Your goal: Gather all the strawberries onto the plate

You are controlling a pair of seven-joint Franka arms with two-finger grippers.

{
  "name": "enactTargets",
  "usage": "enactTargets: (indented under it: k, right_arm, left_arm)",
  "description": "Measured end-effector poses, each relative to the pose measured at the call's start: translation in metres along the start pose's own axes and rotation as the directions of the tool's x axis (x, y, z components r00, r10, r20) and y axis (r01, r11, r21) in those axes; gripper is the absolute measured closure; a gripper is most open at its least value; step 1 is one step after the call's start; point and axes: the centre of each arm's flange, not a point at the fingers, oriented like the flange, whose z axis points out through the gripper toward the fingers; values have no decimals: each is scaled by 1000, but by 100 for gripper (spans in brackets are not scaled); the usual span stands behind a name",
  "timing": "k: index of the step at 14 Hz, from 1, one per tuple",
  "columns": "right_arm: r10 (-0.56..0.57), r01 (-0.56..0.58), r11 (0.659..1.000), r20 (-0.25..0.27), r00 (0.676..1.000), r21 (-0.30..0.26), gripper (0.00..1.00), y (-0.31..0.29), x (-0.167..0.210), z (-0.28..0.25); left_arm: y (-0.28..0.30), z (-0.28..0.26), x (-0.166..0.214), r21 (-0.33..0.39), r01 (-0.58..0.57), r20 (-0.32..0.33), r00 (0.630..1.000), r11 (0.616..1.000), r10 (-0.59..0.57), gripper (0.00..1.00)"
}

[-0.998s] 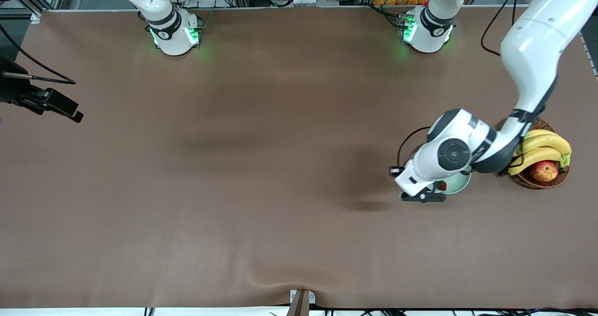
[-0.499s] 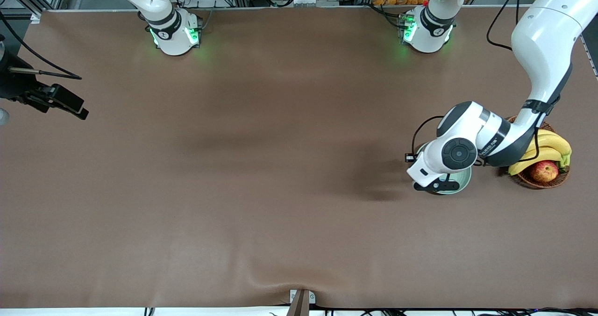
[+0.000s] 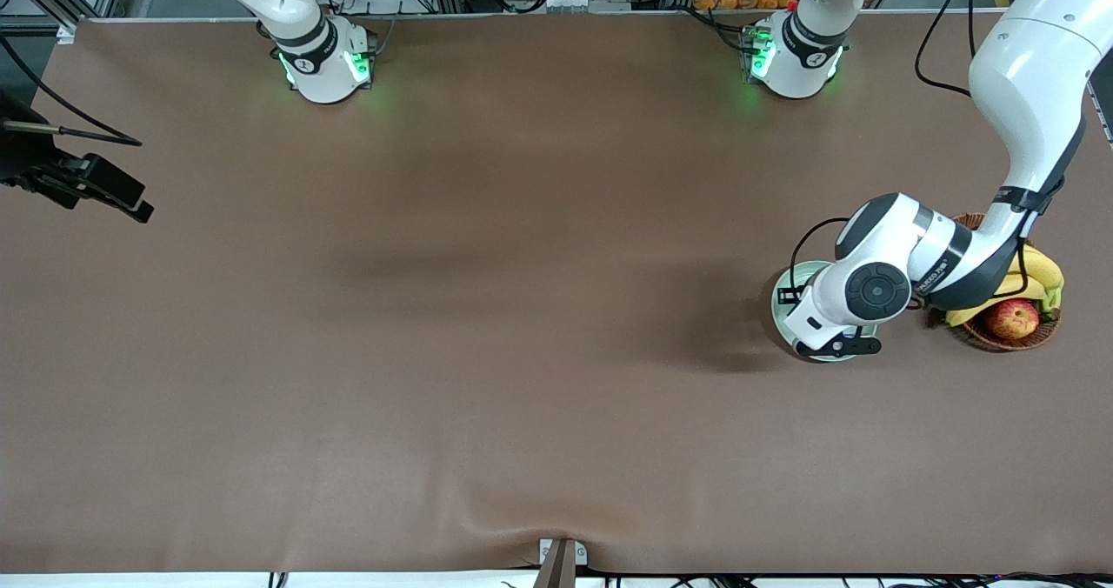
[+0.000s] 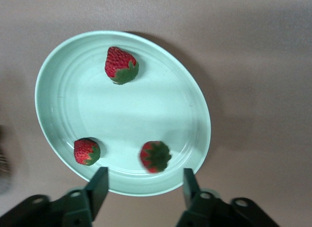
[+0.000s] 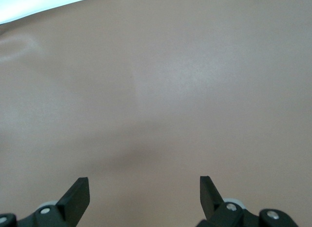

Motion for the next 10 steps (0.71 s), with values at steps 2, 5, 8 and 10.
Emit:
enactTargets:
  k: [2,5,8,10]
  right_arm:
    - [5,-5,1000,0,1000,-1,0,3,1,0]
    - [6,-6,1000,1,1000,-1,0,3,1,0]
    - [9,-9,1000,2,1000,-2,0,5,1,0]
    - [14,-14,1000,4,1000,-2,0,7,1,0]
  left_arm:
    - [-2,-21,4,-13,17,-36,999,1000,-18,4]
    - [-4,-92,6,-64,52,-135,989,997,-60,0]
    - [-10,-176,-11,-97,89,-210,972,991,-107,0]
    - [-21,-226,-29,-95,123,-230,963,988,-142,0]
